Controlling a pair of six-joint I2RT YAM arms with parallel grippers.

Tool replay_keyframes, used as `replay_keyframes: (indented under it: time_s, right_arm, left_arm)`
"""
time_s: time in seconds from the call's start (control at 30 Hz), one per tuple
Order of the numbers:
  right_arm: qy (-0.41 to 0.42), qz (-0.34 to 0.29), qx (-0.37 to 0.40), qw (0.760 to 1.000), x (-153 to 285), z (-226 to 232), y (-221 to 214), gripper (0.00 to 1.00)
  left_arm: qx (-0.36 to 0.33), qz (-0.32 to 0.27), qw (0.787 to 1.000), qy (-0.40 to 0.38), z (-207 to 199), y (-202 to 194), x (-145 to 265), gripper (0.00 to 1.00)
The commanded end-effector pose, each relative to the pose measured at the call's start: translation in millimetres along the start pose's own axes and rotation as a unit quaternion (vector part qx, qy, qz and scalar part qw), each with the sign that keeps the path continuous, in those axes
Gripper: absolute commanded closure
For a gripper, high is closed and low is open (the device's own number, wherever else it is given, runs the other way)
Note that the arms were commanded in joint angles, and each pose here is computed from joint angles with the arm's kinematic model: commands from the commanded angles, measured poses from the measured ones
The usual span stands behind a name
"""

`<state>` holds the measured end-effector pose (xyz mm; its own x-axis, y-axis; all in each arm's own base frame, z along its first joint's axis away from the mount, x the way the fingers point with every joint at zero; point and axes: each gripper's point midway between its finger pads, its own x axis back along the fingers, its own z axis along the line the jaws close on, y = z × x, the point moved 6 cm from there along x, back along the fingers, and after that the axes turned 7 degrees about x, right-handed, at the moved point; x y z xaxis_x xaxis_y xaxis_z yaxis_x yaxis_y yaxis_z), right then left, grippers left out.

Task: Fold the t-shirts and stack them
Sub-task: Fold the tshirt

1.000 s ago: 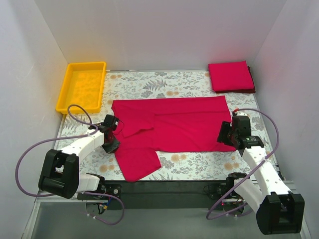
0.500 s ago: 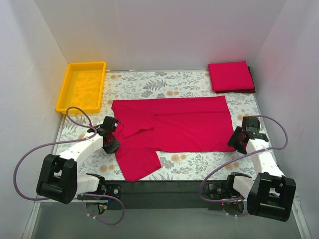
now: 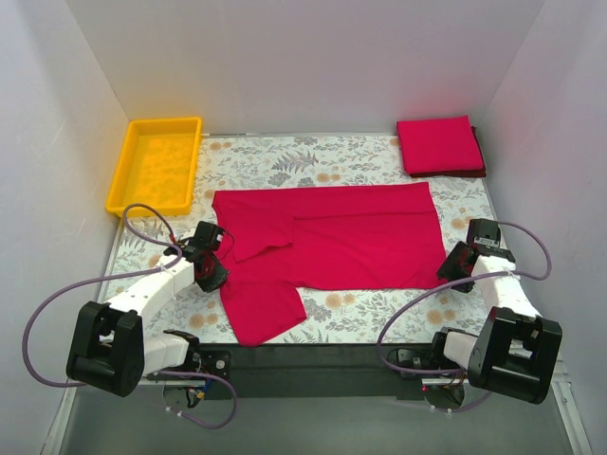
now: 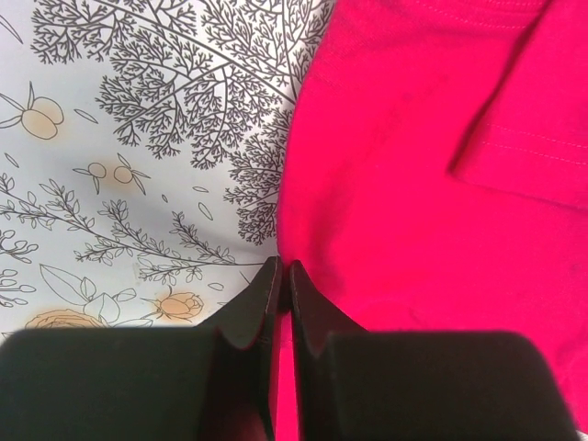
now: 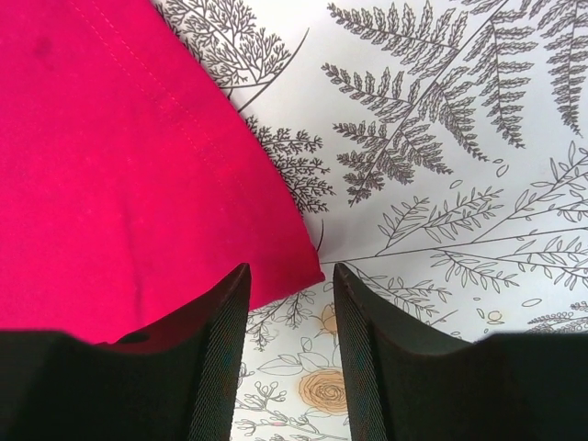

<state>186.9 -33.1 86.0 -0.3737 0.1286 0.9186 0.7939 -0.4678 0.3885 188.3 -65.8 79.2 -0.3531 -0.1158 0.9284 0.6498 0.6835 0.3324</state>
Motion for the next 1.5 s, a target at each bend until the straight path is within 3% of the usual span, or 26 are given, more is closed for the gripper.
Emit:
replay_keyframes:
  time_s: [0.0, 0.6, 0.97, 1.47]
  right_arm:
    - [-0.004, -0.001, -0.011, 1.0, -3, 0, 5, 0.53]
    - [-0.012, 0.047, -0.018, 0.999, -18, -3, -13, 0.62]
    - [-0.023, 0.031, -0.021, 0.999, -8, -4, -5, 0.99]
    - [0.032, -0.012, 0.001, 0.999, 22, 17, 51, 0.99]
  left_arm:
    - [0.006, -0.011, 1.0, -0.017, -3, 1, 4, 1.0]
    - [0.01, -0.014, 1.0, -0.016, -2, 2, 5, 1.0]
    - [0.022, -0.013, 1.0, -0.012, -2, 3, 9, 1.0]
    - [0.051, -0.008, 0.998, -0.037, -7, 41, 34, 1.0]
